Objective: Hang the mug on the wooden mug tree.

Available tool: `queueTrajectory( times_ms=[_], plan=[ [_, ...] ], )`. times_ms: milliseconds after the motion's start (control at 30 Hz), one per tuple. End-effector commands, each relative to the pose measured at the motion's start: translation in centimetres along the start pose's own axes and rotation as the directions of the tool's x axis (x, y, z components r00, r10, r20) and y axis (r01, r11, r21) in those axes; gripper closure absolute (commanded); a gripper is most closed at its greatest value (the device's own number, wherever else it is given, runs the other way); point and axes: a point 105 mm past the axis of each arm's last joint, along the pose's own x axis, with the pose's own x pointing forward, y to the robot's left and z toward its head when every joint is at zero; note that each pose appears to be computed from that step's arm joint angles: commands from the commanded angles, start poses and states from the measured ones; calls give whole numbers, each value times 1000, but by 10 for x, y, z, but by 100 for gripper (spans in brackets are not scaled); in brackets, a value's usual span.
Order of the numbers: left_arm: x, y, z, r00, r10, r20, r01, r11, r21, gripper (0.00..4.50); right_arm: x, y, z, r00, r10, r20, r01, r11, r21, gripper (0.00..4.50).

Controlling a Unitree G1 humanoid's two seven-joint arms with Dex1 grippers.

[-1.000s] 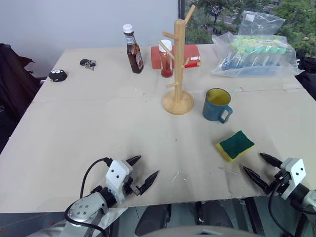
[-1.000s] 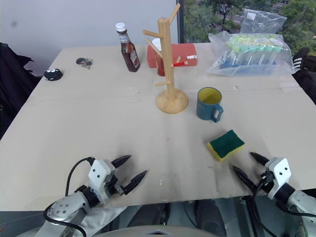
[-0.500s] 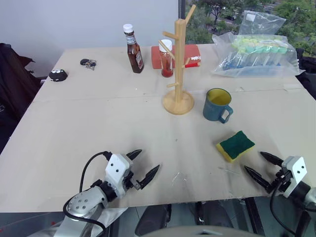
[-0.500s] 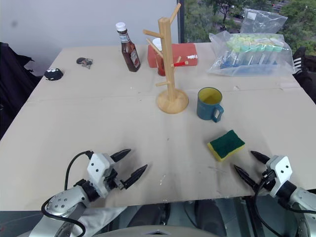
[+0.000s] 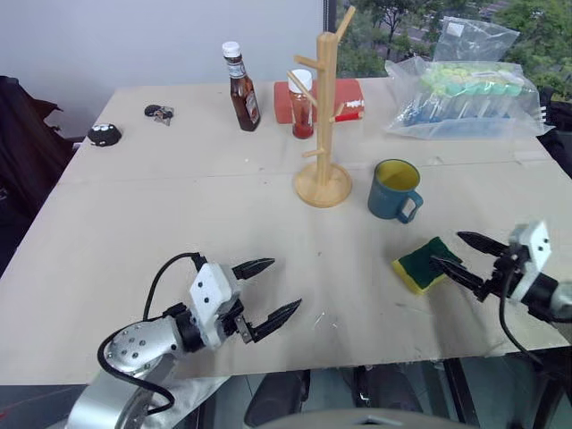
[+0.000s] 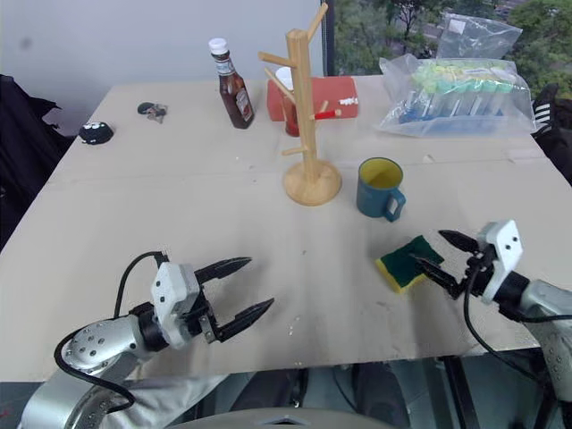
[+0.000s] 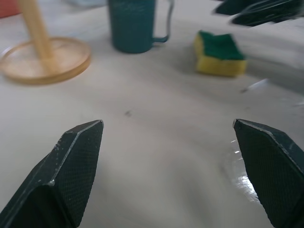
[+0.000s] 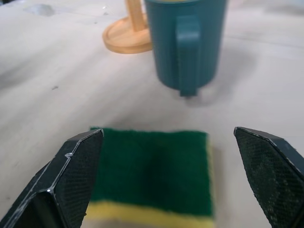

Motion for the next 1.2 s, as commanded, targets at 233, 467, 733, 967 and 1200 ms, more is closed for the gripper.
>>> queueTrajectory(
  times_ms=[233, 467, 733, 967, 1200],
  plan=[
    [0, -20, 27, 987, -160, 18, 158, 986, 55, 0, 4, 4, -36, 961, 41, -274, -22, 997, 70, 54],
    [1, -23, 32, 980, -194, 53, 188, 978, 92, 0, 1, 0, -36, 958, 10, -285, 10, 998, 66, 345],
    [8, -28, 45, 954, -282, 105, 272, 957, 102, 0, -13, -46, -19, 960, -175, -219, 191, 980, 55, 443],
    [29, -20, 70, 920, -361, 154, 340, 929, 145, 0, -34, -140, -6, 854, -464, -235, 487, 872, 48, 443],
    [45, -5, 80, 922, -353, 162, 321, 928, 190, 0, -30, -183, 13, 800, -576, -168, 585, 811, 8, 357]
  ],
)
